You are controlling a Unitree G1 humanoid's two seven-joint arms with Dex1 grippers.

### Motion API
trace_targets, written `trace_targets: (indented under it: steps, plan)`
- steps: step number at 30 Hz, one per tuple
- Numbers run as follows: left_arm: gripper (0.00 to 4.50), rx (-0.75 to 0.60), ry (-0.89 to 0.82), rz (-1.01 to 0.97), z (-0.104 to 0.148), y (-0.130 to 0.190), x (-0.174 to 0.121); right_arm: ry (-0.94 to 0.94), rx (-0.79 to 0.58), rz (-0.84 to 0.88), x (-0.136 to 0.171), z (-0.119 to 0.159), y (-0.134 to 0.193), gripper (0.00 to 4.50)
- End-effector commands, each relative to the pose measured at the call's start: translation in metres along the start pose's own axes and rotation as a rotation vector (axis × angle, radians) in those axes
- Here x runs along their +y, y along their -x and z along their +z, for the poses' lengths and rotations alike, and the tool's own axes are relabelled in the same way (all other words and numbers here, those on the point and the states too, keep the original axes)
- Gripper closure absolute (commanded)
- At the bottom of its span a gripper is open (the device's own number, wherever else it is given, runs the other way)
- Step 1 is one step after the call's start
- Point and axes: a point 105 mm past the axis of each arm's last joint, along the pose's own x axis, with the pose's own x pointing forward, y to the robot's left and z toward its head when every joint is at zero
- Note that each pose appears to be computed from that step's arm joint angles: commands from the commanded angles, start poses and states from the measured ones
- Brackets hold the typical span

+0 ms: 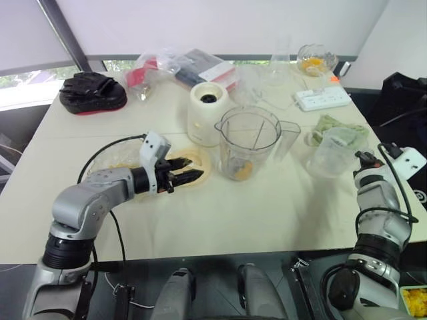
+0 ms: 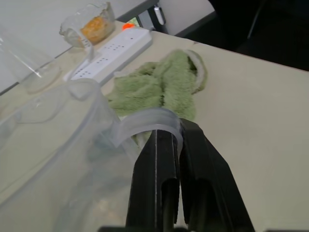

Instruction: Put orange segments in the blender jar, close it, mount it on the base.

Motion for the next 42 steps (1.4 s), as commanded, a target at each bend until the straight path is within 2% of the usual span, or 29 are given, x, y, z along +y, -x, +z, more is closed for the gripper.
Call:
trace_targets:
  steps: [1,7,19,22,26,38,42]
  plan:
    - [1.67,-0.04,-0.04,0.005,0.014,0.007,-0.003,0.025,-0.118,0.034,0.006,0.025,-0.002,4.47]
    - [1.67,-0.045,-0.043,0.007,0.016,0.007,-0.003,0.032,-0.127,0.018,0.003,0.008,-0.001,4.47]
    - [1.67,-0.055,-0.037,0.003,0.017,0.005,-0.003,0.03,-0.107,-0.011,-0.007,-0.009,0.007,4.47]
    - [1.67,-0.056,-0.036,0.003,0.017,0.005,-0.003,0.035,-0.097,-0.006,-0.008,-0.012,0.009,3.51]
    - [1.67,-0.057,-0.033,0.001,0.017,0.005,-0.004,0.05,-0.08,0.009,-0.007,-0.014,0.012,1.5]
    - [1.67,-0.063,-0.029,-0.002,0.016,0.003,-0.002,0.119,-0.056,0.048,-0.01,-0.012,0.04,1.5]
    - [1.67,-0.065,-0.029,-0.003,0.017,0.001,0.001,0.143,-0.025,0.107,-0.01,-0.008,0.065,1.5]
